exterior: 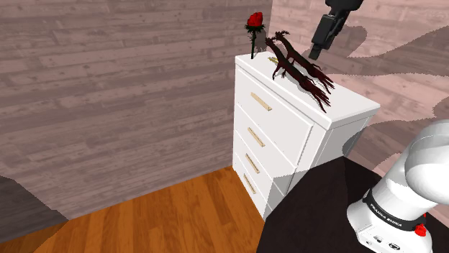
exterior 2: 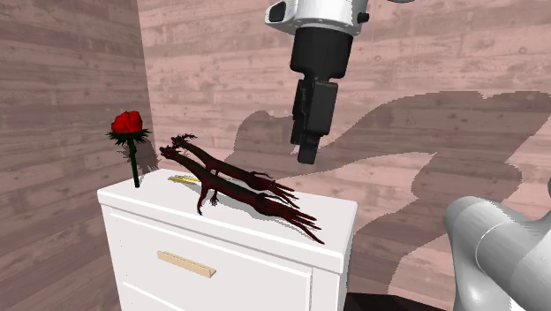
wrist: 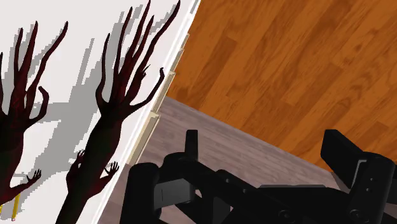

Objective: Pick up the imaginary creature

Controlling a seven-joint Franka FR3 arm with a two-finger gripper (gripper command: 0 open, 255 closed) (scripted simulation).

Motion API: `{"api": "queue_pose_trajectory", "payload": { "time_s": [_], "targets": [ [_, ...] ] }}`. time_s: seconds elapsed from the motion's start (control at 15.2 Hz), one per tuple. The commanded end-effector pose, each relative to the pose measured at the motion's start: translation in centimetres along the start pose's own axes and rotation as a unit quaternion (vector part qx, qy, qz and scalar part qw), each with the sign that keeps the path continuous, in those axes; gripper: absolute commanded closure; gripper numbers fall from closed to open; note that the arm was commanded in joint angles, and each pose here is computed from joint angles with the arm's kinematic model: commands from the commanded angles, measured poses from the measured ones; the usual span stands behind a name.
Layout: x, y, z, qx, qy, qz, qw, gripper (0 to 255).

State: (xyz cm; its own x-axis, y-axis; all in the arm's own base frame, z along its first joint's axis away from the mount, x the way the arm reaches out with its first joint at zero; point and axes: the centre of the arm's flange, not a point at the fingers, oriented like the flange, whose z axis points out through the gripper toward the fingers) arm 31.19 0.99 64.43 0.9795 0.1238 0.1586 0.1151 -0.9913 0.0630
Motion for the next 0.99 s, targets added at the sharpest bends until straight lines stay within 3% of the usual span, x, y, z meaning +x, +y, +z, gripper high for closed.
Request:
{"api": "queue_pose_trajectory", "payload": {
  "time_s": [0.0, 0.92],
  "targets": [
    [0.0, 0.0, 0.0, 0.0, 0.0, 0.0, 1.0, 0],
    [7.5, 16.2, 6.7, 0.014, -0.016, 0.067, 0.9975, 0]
  ]
}}
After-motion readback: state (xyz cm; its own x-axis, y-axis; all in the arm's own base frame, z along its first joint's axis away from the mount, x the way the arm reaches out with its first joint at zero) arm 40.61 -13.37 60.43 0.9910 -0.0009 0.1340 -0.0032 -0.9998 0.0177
